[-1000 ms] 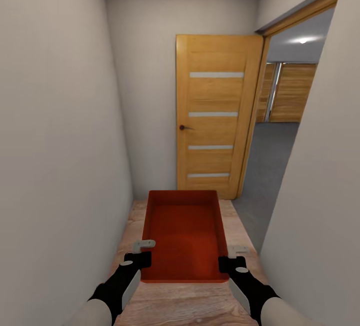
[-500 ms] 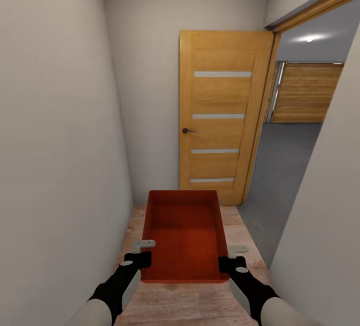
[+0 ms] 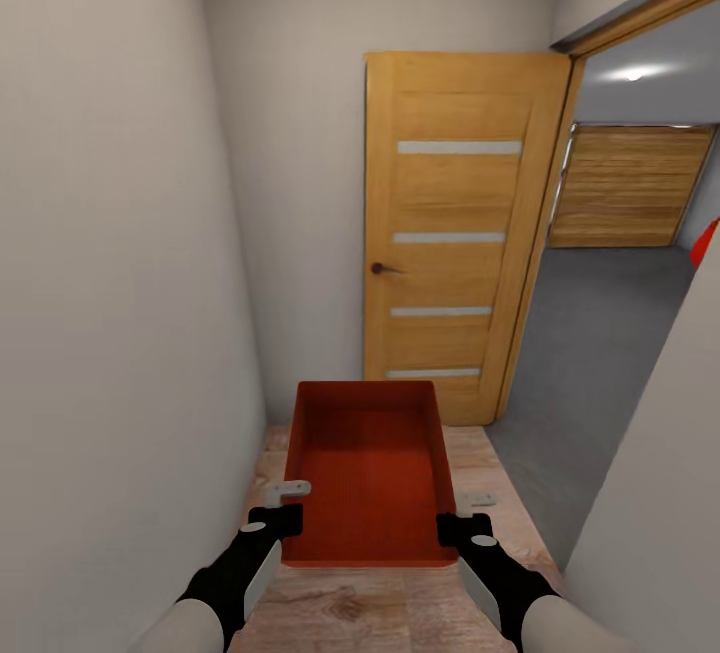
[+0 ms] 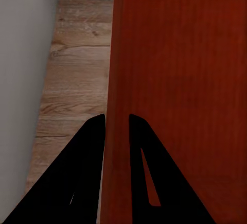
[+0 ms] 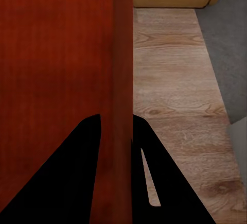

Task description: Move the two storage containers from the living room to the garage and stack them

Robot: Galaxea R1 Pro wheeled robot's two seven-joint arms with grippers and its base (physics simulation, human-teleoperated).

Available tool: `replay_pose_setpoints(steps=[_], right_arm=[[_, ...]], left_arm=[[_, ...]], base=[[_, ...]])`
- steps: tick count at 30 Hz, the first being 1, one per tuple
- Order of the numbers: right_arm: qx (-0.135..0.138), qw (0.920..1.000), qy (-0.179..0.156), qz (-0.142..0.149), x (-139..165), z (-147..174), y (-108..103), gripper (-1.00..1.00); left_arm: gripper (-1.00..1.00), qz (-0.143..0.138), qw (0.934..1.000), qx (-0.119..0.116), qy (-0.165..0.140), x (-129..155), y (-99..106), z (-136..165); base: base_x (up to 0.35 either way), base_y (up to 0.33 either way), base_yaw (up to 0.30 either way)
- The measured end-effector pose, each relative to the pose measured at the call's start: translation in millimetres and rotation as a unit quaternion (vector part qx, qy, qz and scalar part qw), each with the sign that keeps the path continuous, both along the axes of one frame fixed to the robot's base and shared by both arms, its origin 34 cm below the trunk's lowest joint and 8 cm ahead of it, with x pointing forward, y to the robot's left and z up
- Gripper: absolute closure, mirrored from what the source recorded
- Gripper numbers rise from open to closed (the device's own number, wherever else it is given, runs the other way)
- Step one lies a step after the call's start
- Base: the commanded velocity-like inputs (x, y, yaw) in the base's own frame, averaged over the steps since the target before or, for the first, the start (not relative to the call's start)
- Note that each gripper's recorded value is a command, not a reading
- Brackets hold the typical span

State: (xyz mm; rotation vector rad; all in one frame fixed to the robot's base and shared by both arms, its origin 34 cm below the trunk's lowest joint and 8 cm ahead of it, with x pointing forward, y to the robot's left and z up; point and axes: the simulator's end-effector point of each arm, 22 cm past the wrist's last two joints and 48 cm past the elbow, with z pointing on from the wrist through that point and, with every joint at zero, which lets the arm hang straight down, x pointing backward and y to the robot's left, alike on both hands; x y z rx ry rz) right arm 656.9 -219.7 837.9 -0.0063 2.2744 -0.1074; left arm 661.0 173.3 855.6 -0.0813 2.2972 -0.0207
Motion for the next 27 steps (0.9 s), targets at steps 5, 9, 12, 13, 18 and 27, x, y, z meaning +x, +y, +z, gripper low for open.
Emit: replay_pose_setpoints(steps=[5,9,12,13,18,27], right_arm=[[0.000,1.0000,0.000,0.000,0.0,0.0,0.1,1.00],[0.000,1.0000,0.000,0.000,0.0,0.1,0.1,1.00],[0.000,1.0000,0.000,0.000,0.1,0.2,0.2,1.00],[0.000,1.0000,0.000,0.000,0.1,0.2,0.1,1.00],[0.000,1.0000,0.000,0.000,0.3,0.4,0.1,1.00],[-0.001,1.0000,-0.003,0.001,2.3,1.9,0.0,1.00]], left_arm=[[1.00,0.000,1.0000,0.000,0.000,0.1,0.1,0.1],[1.00,0.000,1.0000,0.000,0.000,0.1,0.1,0.1],[1.00,0.000,1.0000,0.000,0.000,0.2,0.2,0.2],[1.00,0.000,1.0000,0.000,0.000,0.2,0.1,0.2],[1.00,0.000,1.0000,0.000,-0.001,0.3,0.1,0.3],[1.00,0.000,1.0000,0.000,-0.004,2.3,0.1,2.4]], base=[[0.323,0.051,0.000],[0.323,0.006,0.000],[0.323,0.001,0.000],[0.323,0.000,0.000],[0.323,0.000,0.000],[0.128,0.000,-0.007]])
